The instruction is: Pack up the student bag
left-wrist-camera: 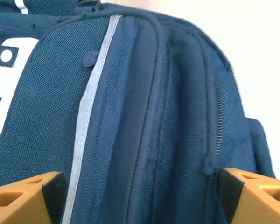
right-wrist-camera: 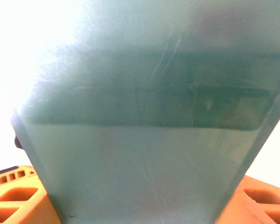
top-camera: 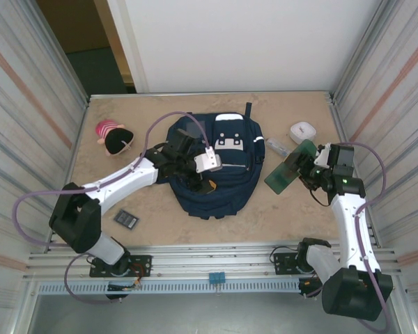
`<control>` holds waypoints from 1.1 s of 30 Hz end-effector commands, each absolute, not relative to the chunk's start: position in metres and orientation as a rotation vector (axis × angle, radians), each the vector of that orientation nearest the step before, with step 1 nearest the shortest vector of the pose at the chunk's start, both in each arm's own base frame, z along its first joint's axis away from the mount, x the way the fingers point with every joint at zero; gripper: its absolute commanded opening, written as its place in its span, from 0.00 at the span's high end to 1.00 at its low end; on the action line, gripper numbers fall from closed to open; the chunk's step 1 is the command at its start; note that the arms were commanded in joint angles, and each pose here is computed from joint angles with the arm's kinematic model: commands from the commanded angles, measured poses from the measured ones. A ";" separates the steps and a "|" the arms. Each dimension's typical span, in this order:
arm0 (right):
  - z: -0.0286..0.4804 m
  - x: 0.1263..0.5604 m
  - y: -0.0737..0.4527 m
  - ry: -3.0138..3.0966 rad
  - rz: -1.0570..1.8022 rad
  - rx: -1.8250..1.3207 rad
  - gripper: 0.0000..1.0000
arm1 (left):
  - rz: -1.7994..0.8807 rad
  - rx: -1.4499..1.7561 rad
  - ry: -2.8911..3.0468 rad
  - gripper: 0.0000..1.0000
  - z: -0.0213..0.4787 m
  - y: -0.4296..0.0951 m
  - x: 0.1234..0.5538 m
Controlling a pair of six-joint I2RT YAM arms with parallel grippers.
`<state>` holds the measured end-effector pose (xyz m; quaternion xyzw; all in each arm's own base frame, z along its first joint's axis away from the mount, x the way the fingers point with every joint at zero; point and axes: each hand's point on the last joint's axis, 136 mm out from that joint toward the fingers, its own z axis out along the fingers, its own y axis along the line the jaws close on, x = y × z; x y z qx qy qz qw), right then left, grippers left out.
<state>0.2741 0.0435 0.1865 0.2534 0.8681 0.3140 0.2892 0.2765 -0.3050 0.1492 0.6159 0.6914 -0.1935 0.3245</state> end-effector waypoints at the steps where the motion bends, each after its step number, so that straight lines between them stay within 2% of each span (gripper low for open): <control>1: 0.197 0.276 0.051 2.277 0.878 0.630 0.43 | -0.442 1.565 1.797 0.19 0.151 -0.308 0.299; 3: 0.197 0.276 0.053 2.278 0.881 0.619 0.44 | -0.473 1.536 1.814 0.30 0.150 -0.307 0.305; 6: 0.198 0.276 0.054 2.277 0.872 0.602 0.44 | -0.509 1.522 1.807 0.50 0.153 -0.308 0.308; 7: 0.198 0.276 0.054 2.275 0.868 0.599 0.45 | -0.522 1.525 1.799 0.59 0.156 -0.308 0.307; 10: 0.201 0.275 0.054 2.268 0.866 0.598 0.45 | -0.542 1.492 1.779 0.96 0.172 -0.309 0.307; 11: 0.202 0.275 0.055 2.265 0.869 0.596 0.45 | -0.544 1.475 1.762 1.00 0.180 -0.310 0.307; 16: 0.218 0.272 0.066 2.232 0.919 0.532 0.46 | -0.522 1.391 1.695 1.00 0.220 -0.305 0.309; 20: 0.245 0.269 0.088 2.154 0.907 0.346 0.47 | -0.484 1.317 1.662 1.00 0.253 -0.301 0.315; 27: 0.299 0.253 0.158 1.845 0.689 -0.398 0.47 | -0.522 1.157 1.664 1.00 0.288 -0.290 0.340; 33: 0.285 0.244 0.222 1.630 0.414 -1.048 0.47 | -0.596 1.129 1.660 1.00 0.298 -0.287 0.359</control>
